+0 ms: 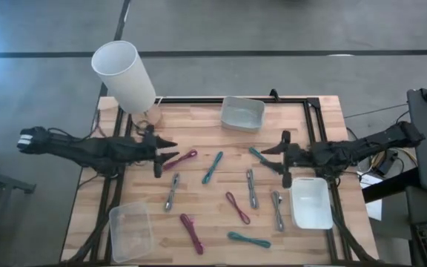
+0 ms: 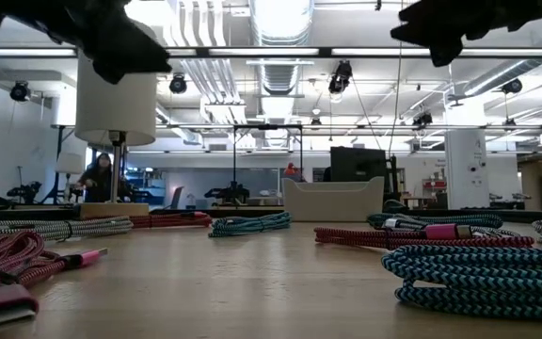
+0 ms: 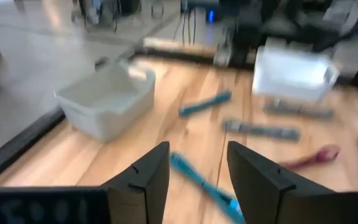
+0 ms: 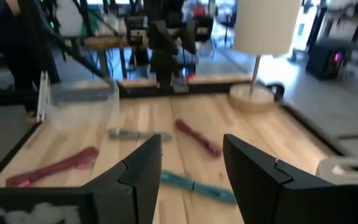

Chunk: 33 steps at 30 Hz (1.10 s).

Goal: Pick & Place USB Port
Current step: Put the top pink striped charger cable into the transparent bin

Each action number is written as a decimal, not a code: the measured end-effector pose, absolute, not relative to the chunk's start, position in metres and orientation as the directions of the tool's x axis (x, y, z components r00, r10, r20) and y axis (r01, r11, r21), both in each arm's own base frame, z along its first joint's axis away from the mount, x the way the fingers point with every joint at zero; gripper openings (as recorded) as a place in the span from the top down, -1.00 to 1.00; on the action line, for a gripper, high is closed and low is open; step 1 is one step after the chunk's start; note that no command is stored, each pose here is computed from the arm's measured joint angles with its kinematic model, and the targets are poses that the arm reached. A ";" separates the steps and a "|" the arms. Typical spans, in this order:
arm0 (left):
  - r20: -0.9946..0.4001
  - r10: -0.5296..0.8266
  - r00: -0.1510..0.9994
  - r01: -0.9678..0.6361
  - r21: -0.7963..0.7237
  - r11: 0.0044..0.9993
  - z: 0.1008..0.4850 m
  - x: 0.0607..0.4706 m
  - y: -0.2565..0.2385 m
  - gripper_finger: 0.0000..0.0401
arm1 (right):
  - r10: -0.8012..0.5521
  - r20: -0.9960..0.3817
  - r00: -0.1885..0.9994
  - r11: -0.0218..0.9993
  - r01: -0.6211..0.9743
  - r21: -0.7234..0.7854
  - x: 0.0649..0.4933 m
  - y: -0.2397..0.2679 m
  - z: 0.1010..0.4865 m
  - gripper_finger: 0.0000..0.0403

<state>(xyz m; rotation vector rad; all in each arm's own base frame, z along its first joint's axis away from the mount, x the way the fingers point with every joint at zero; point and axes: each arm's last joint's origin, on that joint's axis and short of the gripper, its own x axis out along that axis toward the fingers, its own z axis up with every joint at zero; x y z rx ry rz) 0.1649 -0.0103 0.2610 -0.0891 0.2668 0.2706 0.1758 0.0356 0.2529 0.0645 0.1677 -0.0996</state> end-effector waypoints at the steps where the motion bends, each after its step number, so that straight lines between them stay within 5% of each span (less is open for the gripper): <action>1: -0.288 0.253 0.923 -0.277 -0.044 0.960 0.259 0.168 -0.011 0.18 | -0.095 -0.185 0.978 0.992 0.108 0.061 0.179 0.036 0.251 0.16; 16: -0.492 0.284 0.823 -0.335 -0.016 0.942 0.216 0.200 -0.014 0.18 | -0.218 -0.348 0.912 0.970 0.243 0.029 0.205 0.039 0.215 0.16; 33: -0.704 0.365 0.609 -0.534 -0.024 0.845 0.160 0.225 0.013 0.18 | -0.253 -0.361 0.897 0.958 0.284 0.033 0.225 0.034 0.198 0.16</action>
